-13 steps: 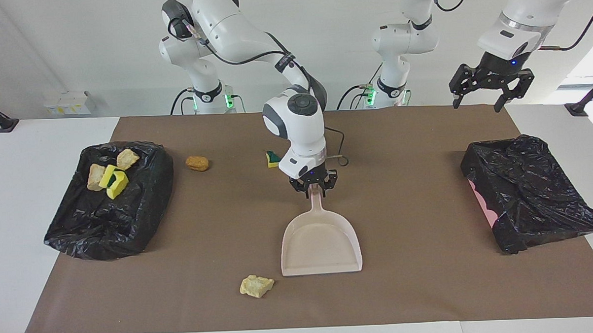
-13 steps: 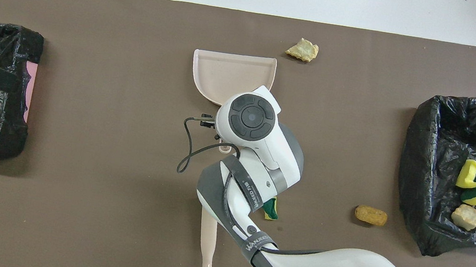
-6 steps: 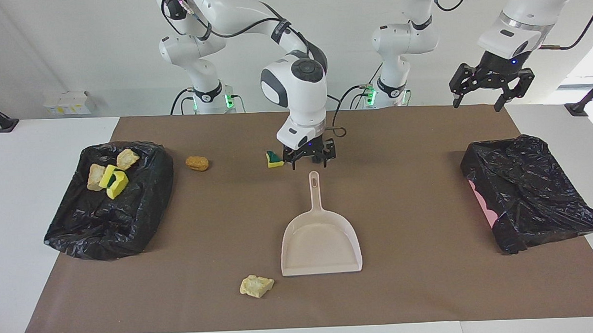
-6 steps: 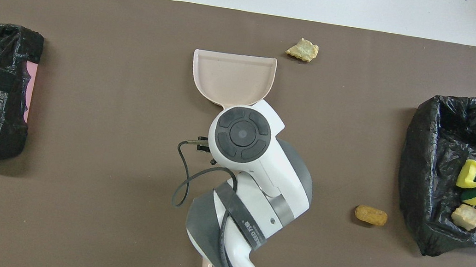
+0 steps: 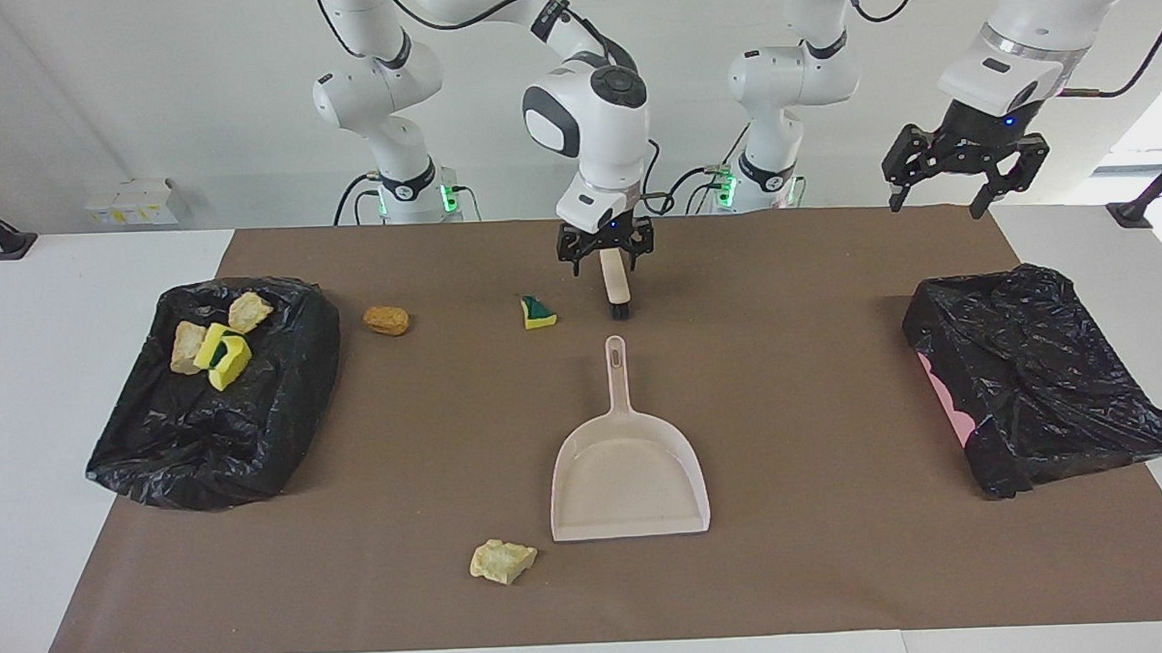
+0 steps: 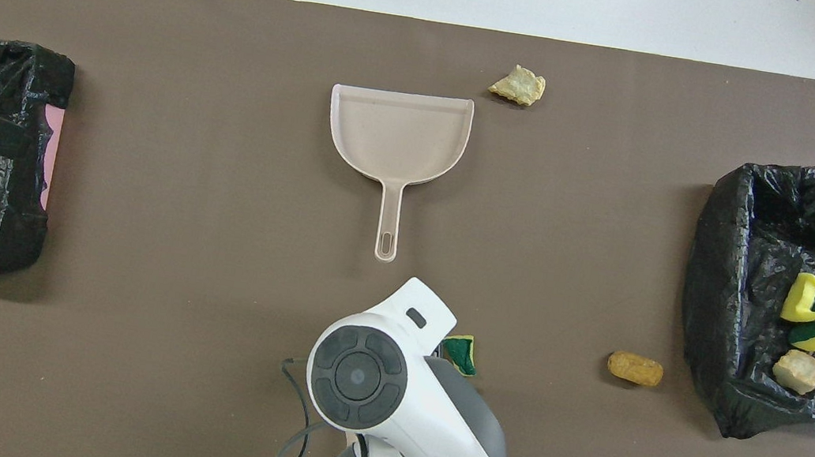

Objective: Sweep and dump trash in bin

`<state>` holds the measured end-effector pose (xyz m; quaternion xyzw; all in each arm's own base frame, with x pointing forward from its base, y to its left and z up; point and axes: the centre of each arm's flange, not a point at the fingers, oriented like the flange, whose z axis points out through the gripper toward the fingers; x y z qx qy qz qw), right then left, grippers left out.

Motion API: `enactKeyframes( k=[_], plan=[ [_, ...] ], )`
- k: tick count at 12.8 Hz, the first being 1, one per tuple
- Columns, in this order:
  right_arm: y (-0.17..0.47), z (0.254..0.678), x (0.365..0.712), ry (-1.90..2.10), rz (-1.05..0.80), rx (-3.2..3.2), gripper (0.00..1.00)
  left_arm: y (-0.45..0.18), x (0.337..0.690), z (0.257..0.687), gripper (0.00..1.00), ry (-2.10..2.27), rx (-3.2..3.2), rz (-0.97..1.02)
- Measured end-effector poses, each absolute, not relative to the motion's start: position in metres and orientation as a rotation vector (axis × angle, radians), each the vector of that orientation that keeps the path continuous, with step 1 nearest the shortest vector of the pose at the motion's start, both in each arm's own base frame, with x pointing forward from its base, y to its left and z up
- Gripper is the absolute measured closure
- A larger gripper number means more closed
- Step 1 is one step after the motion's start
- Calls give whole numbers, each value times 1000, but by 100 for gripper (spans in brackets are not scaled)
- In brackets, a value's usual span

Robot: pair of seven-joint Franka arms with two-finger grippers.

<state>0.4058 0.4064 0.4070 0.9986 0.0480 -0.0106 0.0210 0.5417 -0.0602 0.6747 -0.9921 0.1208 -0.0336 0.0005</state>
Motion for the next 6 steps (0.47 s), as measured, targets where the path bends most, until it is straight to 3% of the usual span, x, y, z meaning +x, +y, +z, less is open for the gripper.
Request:
enactKeyframes(
  k=[6],
  plan=[
    [409,395,324,148,-153,3131,0,-108,543,658,0,413,-3116,-130]
  ],
)
